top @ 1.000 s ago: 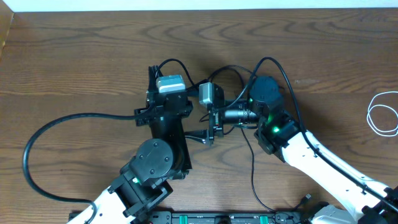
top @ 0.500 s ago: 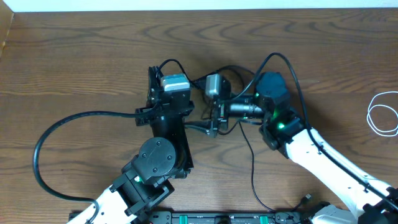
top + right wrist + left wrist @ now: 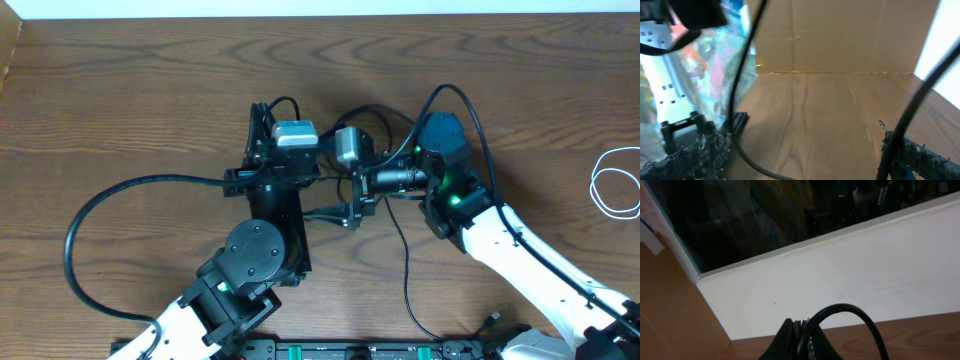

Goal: Untangle cables

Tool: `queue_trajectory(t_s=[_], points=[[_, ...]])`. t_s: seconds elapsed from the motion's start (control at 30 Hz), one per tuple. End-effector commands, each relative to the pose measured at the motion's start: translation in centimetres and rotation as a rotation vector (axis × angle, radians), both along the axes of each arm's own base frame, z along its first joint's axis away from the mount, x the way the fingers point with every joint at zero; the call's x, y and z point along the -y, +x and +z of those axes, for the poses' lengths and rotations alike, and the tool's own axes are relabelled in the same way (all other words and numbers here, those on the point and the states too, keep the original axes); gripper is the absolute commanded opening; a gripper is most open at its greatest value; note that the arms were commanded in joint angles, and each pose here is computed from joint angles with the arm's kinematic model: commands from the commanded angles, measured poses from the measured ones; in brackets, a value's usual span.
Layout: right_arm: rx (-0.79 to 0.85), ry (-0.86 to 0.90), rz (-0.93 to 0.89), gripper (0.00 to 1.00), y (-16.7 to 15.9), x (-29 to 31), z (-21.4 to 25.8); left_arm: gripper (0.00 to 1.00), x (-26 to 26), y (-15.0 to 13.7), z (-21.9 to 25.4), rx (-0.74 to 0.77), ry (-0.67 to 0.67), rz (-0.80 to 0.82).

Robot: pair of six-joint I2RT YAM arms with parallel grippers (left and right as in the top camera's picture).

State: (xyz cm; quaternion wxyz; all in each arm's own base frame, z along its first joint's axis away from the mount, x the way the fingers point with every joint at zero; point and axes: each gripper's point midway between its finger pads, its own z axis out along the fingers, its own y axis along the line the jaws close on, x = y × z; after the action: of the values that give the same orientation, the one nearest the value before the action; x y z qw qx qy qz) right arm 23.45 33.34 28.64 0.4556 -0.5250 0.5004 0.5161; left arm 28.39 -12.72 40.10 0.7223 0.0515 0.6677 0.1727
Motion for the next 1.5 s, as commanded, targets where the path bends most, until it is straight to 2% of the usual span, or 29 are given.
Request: queue_trajectory(t_s=[0.0, 0.33, 0.4, 0.47, 0.53, 0.57, 0.7, 0.87, 0.9, 0.97, 1.07, 1.1, 1.23, 1.47], points=[[0.006, 0.003, 0.061, 0.99, -1.4, -0.6, 0.0, 0.08, 0.0, 0.2, 0.3, 0.007, -0.026, 0.004], [-0.003, -0.007, 0.087, 0.99, -3.2, -2.4, -0.3, 0.07, -3.5, -0.2, 0.2, 0.031, -0.188, 0.184], [-0.007, -0.017, 0.059, 0.89, -2.9, -2.7, -0.5, 0.08, -4.0, -0.4, 0.5, 0.044, -0.218, 0.208], [-0.009, -0.023, 0.041, 0.67, -2.7, -3.0, -0.7, 0.08, -4.1, -0.5, 0.6, 0.053, -0.233, 0.212], [-0.01, -0.024, 0.042, 0.5, -2.7, -3.0, -0.8, 0.07, -4.1, -0.5, 0.6, 0.053, -0.233, 0.212], [-0.01, -0.024, 0.041, 0.35, -2.7, -3.0, -0.8, 0.08, -4.1, -0.5, 0.6, 0.053, -0.233, 0.213], [-0.009, -0.024, 0.041, 0.01, -2.7, -3.0, -0.8, 0.07, -4.1, -0.5, 0.6, 0.053, -0.233, 0.212], [-0.005, -0.023, 0.038, 0.01, -2.6, -3.0, -0.8, 0.08, -4.1, -0.5, 0.6, 0.053, -0.233, 0.212], [-0.003, -0.024, 0.024, 0.01, -2.4, -3.1, -0.8, 0.14, -4.1, -0.5, 0.6, 0.053, -0.233, 0.212], [0.0, -0.027, -0.013, 0.01, -1.8, -3.1, -0.9, 0.34, -4.1, -0.5, 0.6, 0.053, -0.233, 0.212], [0.016, -0.011, -0.054, 0.01, -0.7, -2.8, -0.4, 0.76, -4.1, -0.5, 0.6, 0.053, -0.233, 0.212], [0.015, 0.002, -0.065, 0.01, -0.3, -2.6, 0.0, 0.8, -4.1, -0.5, 0.6, 0.053, -0.233, 0.212], [-0.006, 0.056, -0.153, 0.01, 2.4, -1.0, 1.6, 0.87, -4.1, -0.5, 0.6, 0.053, -0.233, 0.212], [-0.069, 0.115, -0.408, 0.01, 9.3, 4.5, 3.0, 0.88, -2.2, -0.9, 0.8, 0.051, -0.231, 0.135]])
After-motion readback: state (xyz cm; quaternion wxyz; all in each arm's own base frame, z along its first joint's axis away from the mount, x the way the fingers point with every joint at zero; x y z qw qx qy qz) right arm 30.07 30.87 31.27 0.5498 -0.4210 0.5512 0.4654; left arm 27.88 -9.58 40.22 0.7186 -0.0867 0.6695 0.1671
